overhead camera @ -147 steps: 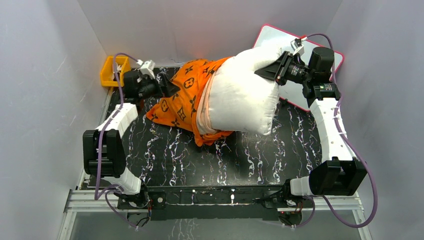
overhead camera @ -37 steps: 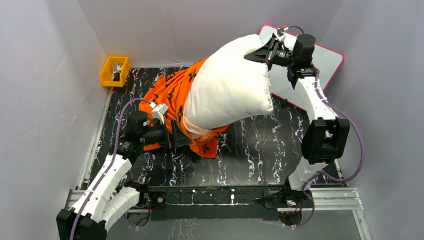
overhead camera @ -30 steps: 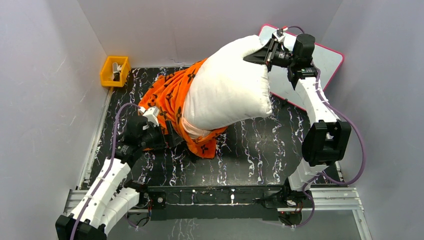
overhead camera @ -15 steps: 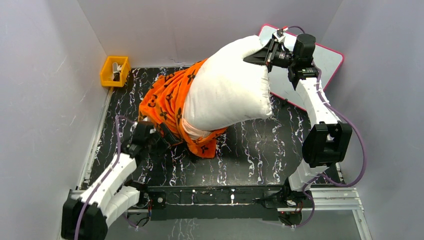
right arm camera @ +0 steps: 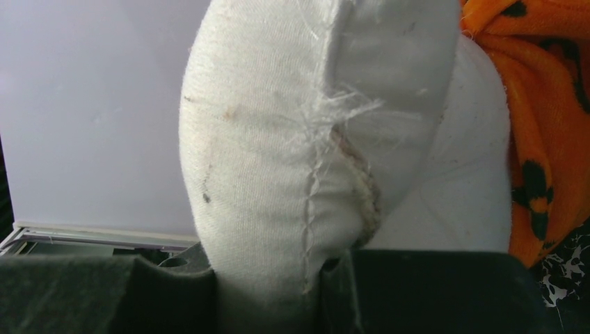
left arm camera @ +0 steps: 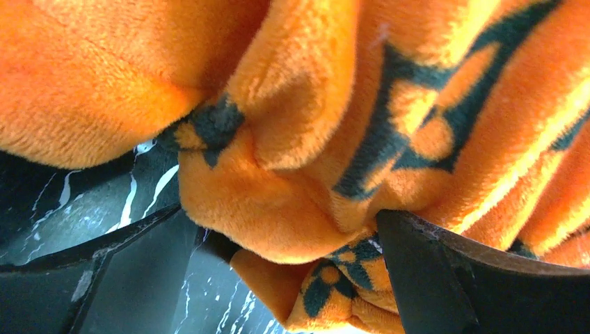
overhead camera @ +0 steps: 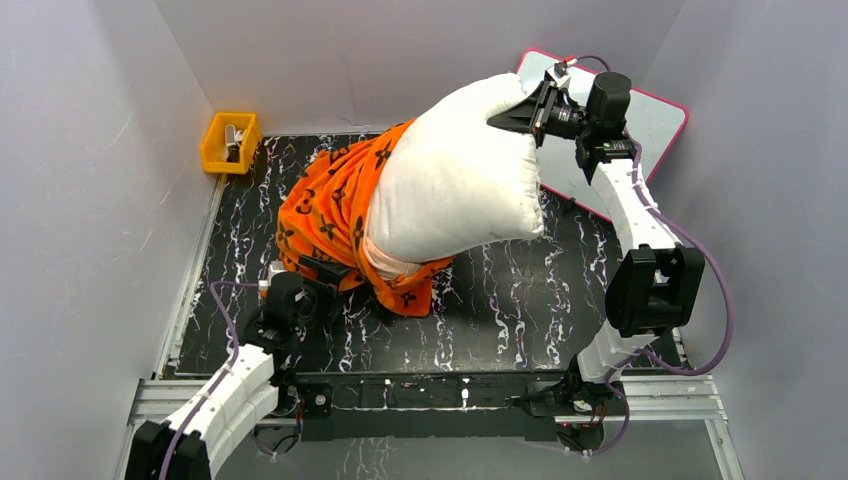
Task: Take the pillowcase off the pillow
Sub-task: Remove the pillow from the pillowcase.
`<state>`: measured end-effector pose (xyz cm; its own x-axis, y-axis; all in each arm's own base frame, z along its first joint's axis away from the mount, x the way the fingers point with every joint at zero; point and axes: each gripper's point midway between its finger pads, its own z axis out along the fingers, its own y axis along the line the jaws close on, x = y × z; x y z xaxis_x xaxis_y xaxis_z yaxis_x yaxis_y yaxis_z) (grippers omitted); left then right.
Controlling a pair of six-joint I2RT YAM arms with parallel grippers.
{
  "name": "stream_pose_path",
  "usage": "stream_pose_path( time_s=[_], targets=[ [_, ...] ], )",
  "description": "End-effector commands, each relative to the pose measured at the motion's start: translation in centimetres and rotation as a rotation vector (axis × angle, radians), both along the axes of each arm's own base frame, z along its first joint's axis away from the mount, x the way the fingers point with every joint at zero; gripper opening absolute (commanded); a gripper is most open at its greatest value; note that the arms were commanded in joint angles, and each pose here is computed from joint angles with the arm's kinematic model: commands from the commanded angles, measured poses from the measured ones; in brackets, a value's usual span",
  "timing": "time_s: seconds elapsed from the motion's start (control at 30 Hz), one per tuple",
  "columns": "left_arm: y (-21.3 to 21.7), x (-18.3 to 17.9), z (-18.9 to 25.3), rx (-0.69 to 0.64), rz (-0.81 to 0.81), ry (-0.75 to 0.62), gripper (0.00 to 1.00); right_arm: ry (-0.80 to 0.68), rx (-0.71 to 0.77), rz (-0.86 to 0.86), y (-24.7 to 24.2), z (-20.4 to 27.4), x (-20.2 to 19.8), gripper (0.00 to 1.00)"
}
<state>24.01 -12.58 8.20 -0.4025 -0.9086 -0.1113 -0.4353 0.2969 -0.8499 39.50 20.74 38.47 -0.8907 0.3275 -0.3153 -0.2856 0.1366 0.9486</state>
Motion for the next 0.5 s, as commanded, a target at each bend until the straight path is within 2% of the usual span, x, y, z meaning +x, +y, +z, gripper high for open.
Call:
stream_pose_path(
  time_s=[0.0, 0.03, 0.1, 0.13, 0.17, 0.2, 0.33, 0.47],
  targets=[
    [0.4, 2.9, 2.3, -0.08, 0.104, -0.137, 0.98, -0.161, 0.026, 0.036, 0.2, 4.7, -3.0, 0.0],
    [0.6, 3.2, 2.5, -0.074, 0.116, -0.149, 0.95, -0.161, 0.026, 0.037, 0.2, 4.7, -3.1, 0.0],
    [1.5, 3.7, 2.9, -0.05, 0.167, -0.161, 0.72, -0.163, 0.026, 0.04, 0.1, 4.8, -3.2, 0.0],
    [2.2, 3.6, 3.0, -0.034, 0.198, -0.155, 0.43, -0.166, 0.026, 0.042, 0.2, 4.9, -3.2, 0.0],
    [3.1, 3.4, 3.0, -0.013, 0.243, -0.134, 0.06, -0.167, 0.026, 0.044, 0.2, 4.9, -3.3, 0.0],
    [4.2, 2.8, 2.6, 0.002, 0.302, -0.082, 0.0, -0.17, 0.026, 0.042, 0.1, 5.0, -3.4, 0.0],
    [9.6, -0.2, 3.1, 0.183, 0.498, -0.013, 0.0, -0.176, 0.046, 0.032, -0.8, 5.9, -3.4, 0.0],
    [15.5, -4.8, 3.4, 0.328, 0.739, 0.054, 0.0, -0.186, 0.114, -0.01, -4.3, 7.9, -2.8, 0.0]
  ],
)
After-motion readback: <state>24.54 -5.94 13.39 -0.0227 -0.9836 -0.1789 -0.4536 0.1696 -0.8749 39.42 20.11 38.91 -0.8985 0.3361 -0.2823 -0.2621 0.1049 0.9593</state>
